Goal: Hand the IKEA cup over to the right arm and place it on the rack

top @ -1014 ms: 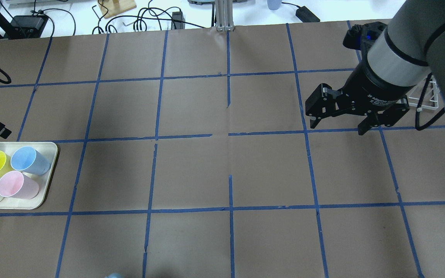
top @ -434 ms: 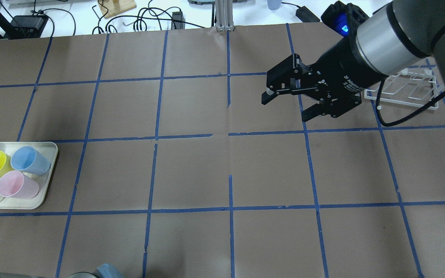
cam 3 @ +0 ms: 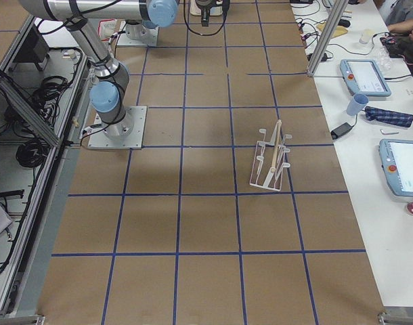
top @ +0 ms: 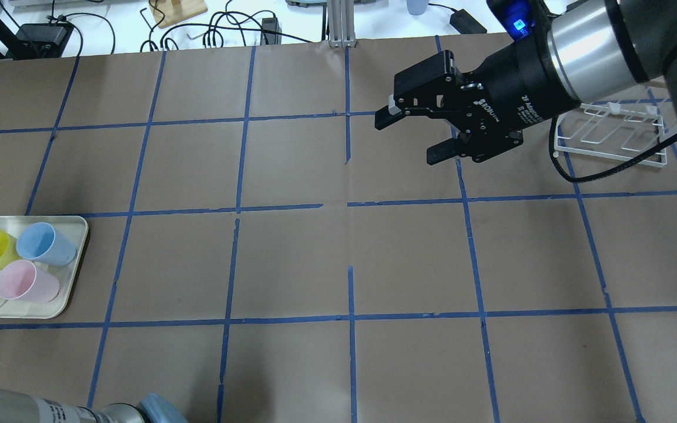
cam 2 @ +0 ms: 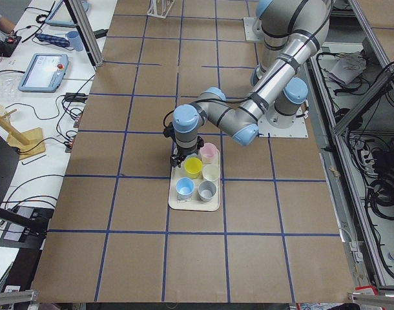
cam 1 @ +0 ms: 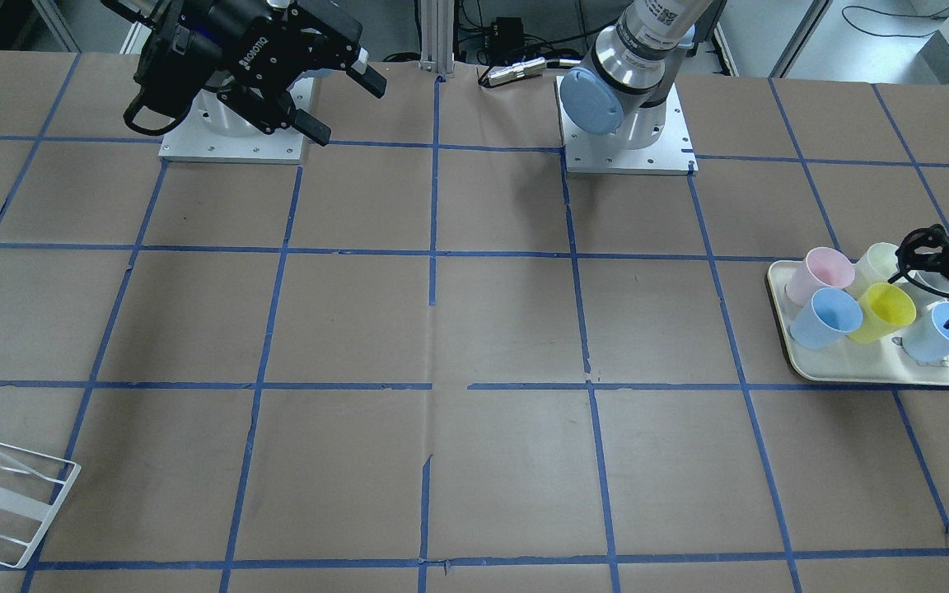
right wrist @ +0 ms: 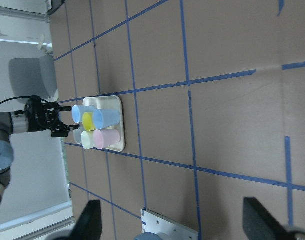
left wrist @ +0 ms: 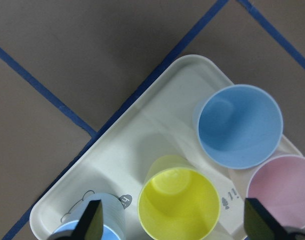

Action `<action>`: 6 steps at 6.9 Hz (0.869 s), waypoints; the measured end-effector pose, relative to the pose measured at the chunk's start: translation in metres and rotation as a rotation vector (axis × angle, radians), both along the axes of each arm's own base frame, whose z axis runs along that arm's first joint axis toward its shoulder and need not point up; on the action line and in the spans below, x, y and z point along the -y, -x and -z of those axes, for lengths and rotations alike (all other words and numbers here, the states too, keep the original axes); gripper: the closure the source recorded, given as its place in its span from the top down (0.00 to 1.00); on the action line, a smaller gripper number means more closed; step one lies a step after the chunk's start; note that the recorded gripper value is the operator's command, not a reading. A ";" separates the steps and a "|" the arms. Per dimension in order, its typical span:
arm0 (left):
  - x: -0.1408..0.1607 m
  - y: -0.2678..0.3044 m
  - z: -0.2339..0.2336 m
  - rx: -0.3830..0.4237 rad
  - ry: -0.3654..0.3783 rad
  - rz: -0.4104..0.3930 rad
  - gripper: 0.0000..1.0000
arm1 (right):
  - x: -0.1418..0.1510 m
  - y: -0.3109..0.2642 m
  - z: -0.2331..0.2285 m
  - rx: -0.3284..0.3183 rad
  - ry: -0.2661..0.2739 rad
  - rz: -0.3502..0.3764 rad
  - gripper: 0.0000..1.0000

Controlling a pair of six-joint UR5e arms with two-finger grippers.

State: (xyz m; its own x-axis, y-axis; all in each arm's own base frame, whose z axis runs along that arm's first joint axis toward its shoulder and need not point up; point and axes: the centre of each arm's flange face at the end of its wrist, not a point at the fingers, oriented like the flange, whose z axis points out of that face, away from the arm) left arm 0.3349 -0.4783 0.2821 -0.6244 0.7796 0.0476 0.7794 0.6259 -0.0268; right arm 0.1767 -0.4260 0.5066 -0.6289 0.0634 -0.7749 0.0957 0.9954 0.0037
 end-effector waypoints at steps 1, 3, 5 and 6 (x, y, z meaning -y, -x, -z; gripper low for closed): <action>0.001 -0.006 0.015 -0.011 -0.009 0.017 1.00 | 0.003 0.003 0.011 0.100 0.004 -0.002 1.00; 0.007 -0.017 0.038 0.004 0.001 0.020 1.00 | 0.004 0.007 0.032 0.279 0.039 -0.007 1.00; 0.011 -0.020 0.054 0.001 -0.004 0.002 1.00 | 0.002 0.003 0.042 0.404 0.089 -0.010 1.00; 0.011 -0.019 0.058 -0.003 -0.009 -0.014 0.72 | 0.001 0.002 0.046 0.452 0.106 -0.008 1.00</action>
State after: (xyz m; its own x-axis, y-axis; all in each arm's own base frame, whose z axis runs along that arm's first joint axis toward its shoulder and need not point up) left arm 0.3535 -0.4894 0.2240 -0.6351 0.7704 0.0562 0.7706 0.6369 -0.0232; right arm 0.1745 -0.4266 0.4606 -0.2266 -0.0346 -0.9734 0.1005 0.9932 -0.0587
